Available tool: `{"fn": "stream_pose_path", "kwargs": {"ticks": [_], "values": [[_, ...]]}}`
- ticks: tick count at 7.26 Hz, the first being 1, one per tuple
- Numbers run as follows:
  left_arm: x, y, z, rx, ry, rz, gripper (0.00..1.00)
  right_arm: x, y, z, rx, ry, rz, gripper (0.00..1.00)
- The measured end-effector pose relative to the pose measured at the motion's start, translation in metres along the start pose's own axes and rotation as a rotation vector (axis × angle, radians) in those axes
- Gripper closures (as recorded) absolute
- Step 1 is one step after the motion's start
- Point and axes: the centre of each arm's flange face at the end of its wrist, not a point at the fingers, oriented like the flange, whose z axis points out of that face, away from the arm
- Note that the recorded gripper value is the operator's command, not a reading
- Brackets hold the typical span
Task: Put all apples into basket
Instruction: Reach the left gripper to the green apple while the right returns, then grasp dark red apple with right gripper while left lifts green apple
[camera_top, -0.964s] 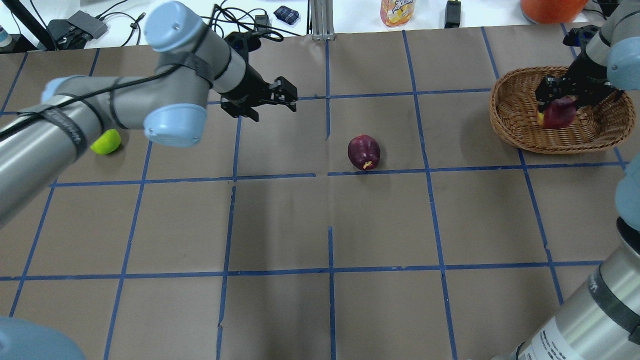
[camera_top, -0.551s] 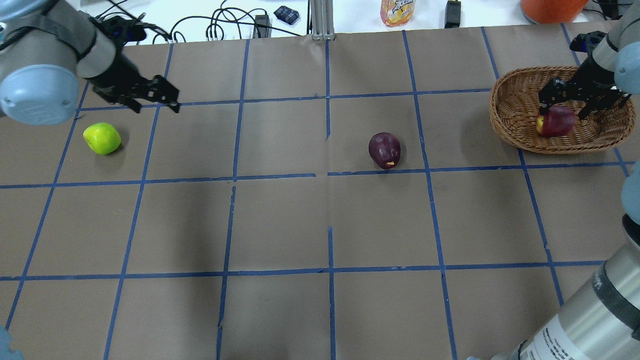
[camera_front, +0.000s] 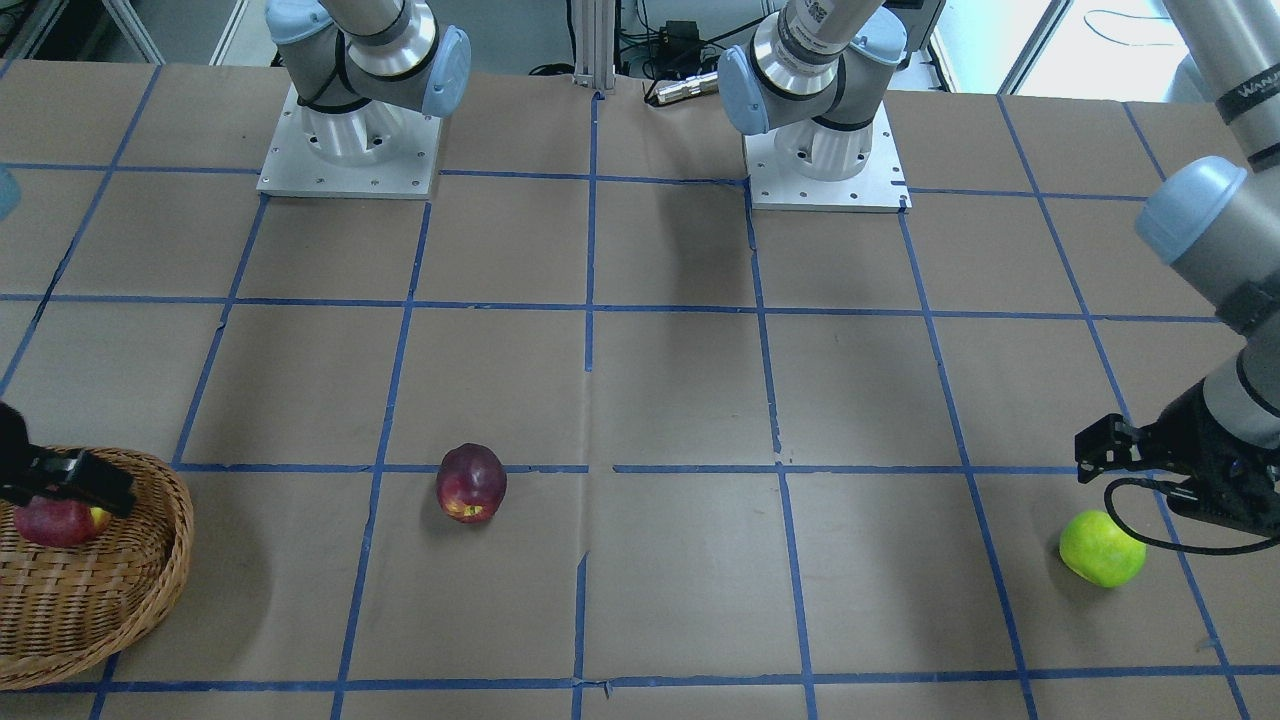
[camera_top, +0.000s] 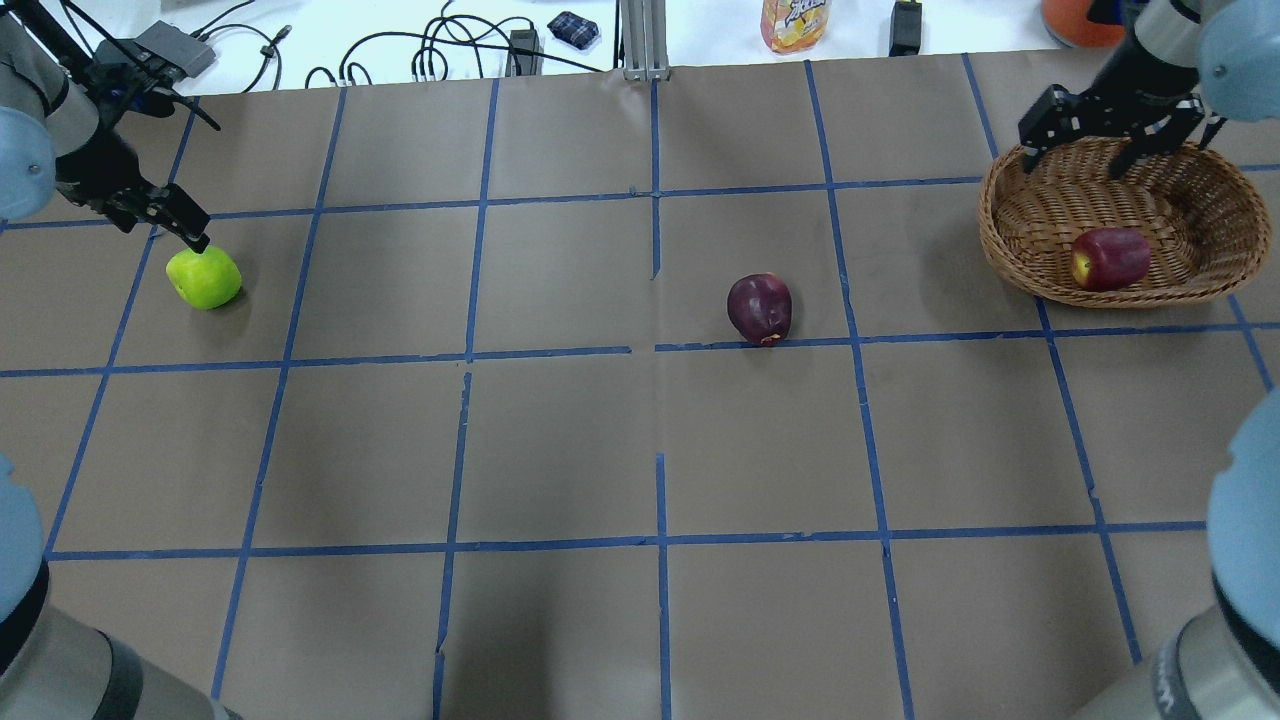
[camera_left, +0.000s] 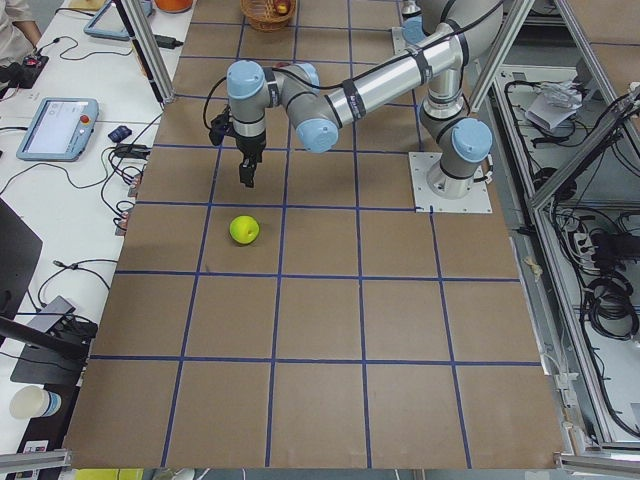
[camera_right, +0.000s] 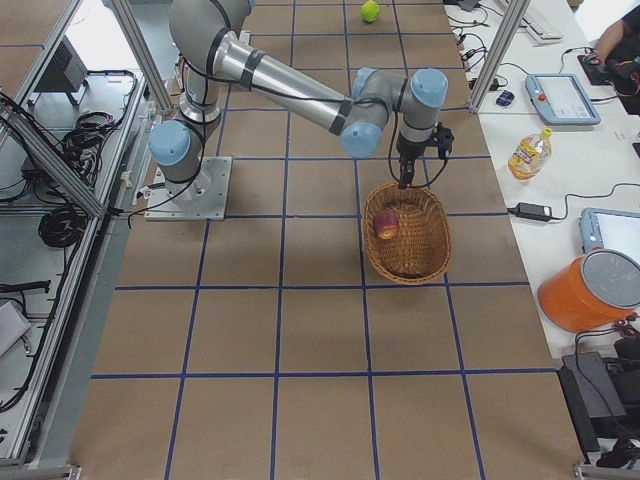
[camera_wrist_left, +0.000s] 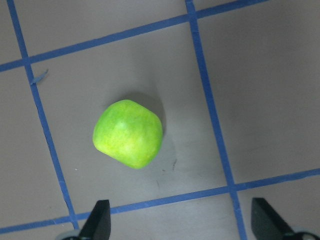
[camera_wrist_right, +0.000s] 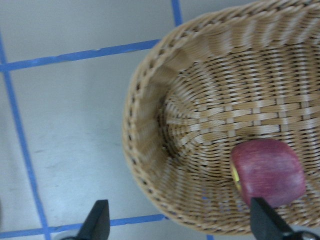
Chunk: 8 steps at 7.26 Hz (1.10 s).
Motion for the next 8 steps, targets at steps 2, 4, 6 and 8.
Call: {"fn": "stream_pose_path", "kwargs": {"ticks": [2,4,6,8], "values": [[-0.032,-0.007,0.034,-0.011,0.042,0.116,0.00,-0.120,0.017,0.001,-0.005,-0.067,-0.033,0.00],[-0.045,-0.009,0.074,-0.027,0.099,0.121,0.00,-0.220,0.046,0.038,-0.070,-0.090,-0.041,0.00],[-0.048,-0.011,0.097,-0.040,0.127,0.119,0.00,-0.267,0.065,0.089,-0.094,-0.082,-0.070,0.00],[-0.047,-0.012,0.114,-0.052,0.143,0.119,0.24,-0.270,0.074,0.112,-0.097,-0.068,-0.084,0.00]]}}
